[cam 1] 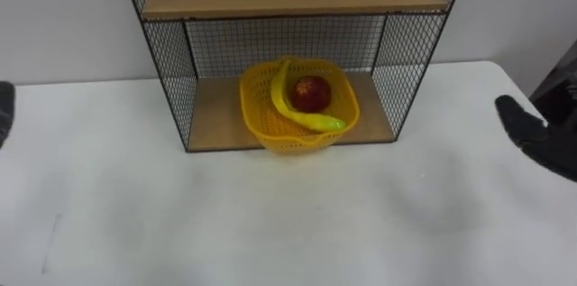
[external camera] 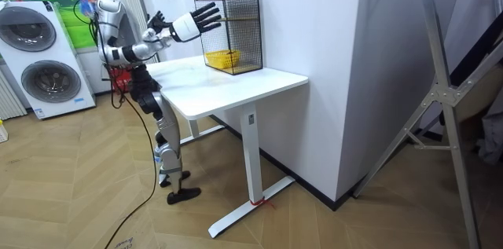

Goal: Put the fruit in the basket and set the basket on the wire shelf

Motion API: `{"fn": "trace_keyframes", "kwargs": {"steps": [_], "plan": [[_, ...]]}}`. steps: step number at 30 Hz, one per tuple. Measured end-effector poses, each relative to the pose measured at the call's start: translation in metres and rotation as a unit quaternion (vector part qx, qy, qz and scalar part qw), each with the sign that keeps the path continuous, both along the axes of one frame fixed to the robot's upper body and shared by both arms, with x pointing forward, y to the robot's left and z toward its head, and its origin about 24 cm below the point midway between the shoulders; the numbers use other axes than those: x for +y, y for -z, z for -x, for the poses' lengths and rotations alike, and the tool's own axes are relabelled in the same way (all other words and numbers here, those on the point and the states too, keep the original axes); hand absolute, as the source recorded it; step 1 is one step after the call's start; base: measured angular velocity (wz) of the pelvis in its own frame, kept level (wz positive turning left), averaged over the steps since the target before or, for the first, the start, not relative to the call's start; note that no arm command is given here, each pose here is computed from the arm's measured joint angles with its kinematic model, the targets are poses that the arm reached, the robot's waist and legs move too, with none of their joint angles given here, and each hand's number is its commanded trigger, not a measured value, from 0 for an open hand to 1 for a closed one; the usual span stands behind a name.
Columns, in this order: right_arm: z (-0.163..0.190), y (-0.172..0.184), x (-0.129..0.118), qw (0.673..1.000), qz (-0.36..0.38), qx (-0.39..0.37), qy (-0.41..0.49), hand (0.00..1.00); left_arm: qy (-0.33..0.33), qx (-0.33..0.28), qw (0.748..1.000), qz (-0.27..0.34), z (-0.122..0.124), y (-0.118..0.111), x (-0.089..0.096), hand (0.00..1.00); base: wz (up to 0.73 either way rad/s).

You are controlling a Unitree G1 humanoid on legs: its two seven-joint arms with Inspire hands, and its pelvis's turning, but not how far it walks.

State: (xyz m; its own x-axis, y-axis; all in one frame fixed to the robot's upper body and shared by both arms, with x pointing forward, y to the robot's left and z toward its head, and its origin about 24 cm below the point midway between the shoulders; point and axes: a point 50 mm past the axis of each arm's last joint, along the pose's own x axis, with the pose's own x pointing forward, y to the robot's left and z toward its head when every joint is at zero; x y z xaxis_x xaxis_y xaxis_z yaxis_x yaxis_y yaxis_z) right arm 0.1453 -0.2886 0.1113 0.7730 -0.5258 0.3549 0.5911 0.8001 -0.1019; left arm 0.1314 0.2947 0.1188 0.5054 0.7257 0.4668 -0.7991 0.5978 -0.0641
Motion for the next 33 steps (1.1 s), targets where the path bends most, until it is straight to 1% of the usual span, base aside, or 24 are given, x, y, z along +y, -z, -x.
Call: {"fn": "trace_keyframes", "kwargs": {"steps": [2, 4, 5, 6, 7, 8, 10, 11, 12, 14, 16, 17, 19, 20, 22, 23, 25, 26, 27, 28, 29, 31, 32, 33], "plan": [[0.005, -0.008, -0.012, 0.999, 0.005, -0.016, 0.033, 0.0, -0.035, -0.014, 0.999, -0.003, 0.007, -0.004, 0.008, 0.0, 0.0], [0.016, -0.022, -0.03, 0.995, 0.014, -0.05, 0.09, 0.0, -0.086, -0.029, 0.996, -0.011, 0.018, -0.01, 0.02, 0.0, 0.02], [0.02, -0.025, -0.035, 0.992, 0.013, -0.062, 0.107, 0.0, -0.1, -0.034, 0.994, -0.012, 0.022, -0.012, 0.024, 0.0, 0.03], [0.028, -0.031, -0.045, 0.986, 0.011, -0.085, 0.145, 0.0, -0.134, -0.048, 0.99, -0.011, 0.032, -0.017, 0.033, 0.0, 0.0], [0.037, -0.035, -0.055, 0.978, 0.002, -0.105, 0.183, 0.0, -0.165, -0.066, 0.984, -0.006, 0.041, -0.021, 0.041, 0.0, 0.0], [0.041, -0.037, -0.059, 0.973, -0.004, -0.115, 0.2, 0.0, -0.18, -0.075, 0.981, -0.004, 0.046, -0.023, 0.045, 0.0, 0.0], [0.057, -0.041, -0.072, 0.954, -0.04, -0.153, 0.256, 0.0, -0.233, -0.107, 0.967, 0.013, 0.063, -0.03, 0.061, 0.0, 0.0], [0.06, -0.042, -0.075, 0.949, -0.048, -0.16, 0.268, 0.0, -0.246, -0.113, 0.962, 0.018, 0.067, -0.03, 0.065, 0.0, 0.0], [0.066, -0.04, -0.081, 0.939, -0.059, -0.169, 0.294, 0.0, -0.272, -0.12, 0.954, 0.034, 0.075, -0.028, 0.073, 0.0, 0.0], [0.078, -0.03, -0.093, 0.922, -0.079, -0.162, 0.343, 0.0, -0.313, -0.113, 0.941, 0.054, 0.088, -0.022, 0.088, 0.0, 0.02], [0.094, -0.014, -0.109, 0.89, -0.129, -0.152, 0.41, 0.0, -0.371, -0.086, 0.92, 0.094, 0.106, -0.006, 0.11, 0.0, 0.0], [0.097, -0.011, -0.112, 0.882, -0.14, -0.152, 0.424, 0.0, -0.383, -0.082, 0.914, 0.108, 0.109, -0.002, 0.114, 0.0, 0.0], [0.108, -0.002, -0.119, 0.851, -0.174, -0.156, 0.47, 0.0, -0.427, -0.073, 0.887, 0.16, 0.123, 0.014, 0.124, 0.0, 0.0], [0.111, 0.0, -0.12, 0.844, -0.179, -0.155, 0.481, 0.0, -0.437, -0.069, 0.881, 0.168, 0.126, 0.018, 0.125, 0.0, 0.04], [0.123, 0.008, -0.127, 0.816, -0.215, -0.163, 0.511, 0.0, -0.47, -0.051, 0.86, 0.193, 0.138, 0.032, 0.13, 0.0, 0.04], [0.126, 0.011, -0.129, 0.807, -0.229, -0.165, 0.518, 0.0, -0.478, -0.049, 0.854, 0.202, 0.142, 0.036, 0.132, 0.0, 0.0], [0.141, 0.028, -0.139, 0.77, -0.28, -0.158, 0.552, 0.0, -0.505, -0.039, 0.827, 0.242, 0.158, 0.052, 0.137, 0.0, 0.0], [0.144, 0.032, -0.141, 0.762, -0.29, -0.154, 0.559, 0.0, -0.513, -0.033, 0.82, 0.251, 0.162, 0.057, 0.137, 0.0, 0.04], [0.151, 0.044, -0.143, 0.746, -0.302, -0.137, 0.577, 0.0, -0.529, -0.016, 0.805, 0.268, 0.17, 0.069, 0.138, 0.0, 0.13], [0.162, 0.06, -0.145, 0.725, -0.312, -0.111, 0.604, 0.0, -0.541, 0.006, 0.792, 0.283, 0.177, 0.08, 0.137, 0.0, 0.2], [0.168, 0.068, -0.146, 0.711, -0.321, -0.099, 0.617, 0.0, -0.548, 0.016, 0.784, 0.291, 0.18, 0.086, 0.137, 0.0, 0.28], [0.189, 0.096, -0.143, 0.659, -0.353, -0.063, 0.661, 0.0, -0.575, 0.037, 0.749, 0.327, 0.198, 0.106, 0.134, 0.0, 0.15], [0.195, 0.102, -0.142, 0.647, -0.358, -0.053, 0.671, 0.0, -0.582, 0.039, 0.739, 0.337, 0.202, 0.11, 0.133, 0.0, 0.0], [0.205, 0.112, -0.138, 0.624, -0.37, -0.042, 0.687, 0.0, -0.596, 0.04, 0.719, 0.355, 0.211, 0.118, 0.13, 0.0, 0.0]]}}
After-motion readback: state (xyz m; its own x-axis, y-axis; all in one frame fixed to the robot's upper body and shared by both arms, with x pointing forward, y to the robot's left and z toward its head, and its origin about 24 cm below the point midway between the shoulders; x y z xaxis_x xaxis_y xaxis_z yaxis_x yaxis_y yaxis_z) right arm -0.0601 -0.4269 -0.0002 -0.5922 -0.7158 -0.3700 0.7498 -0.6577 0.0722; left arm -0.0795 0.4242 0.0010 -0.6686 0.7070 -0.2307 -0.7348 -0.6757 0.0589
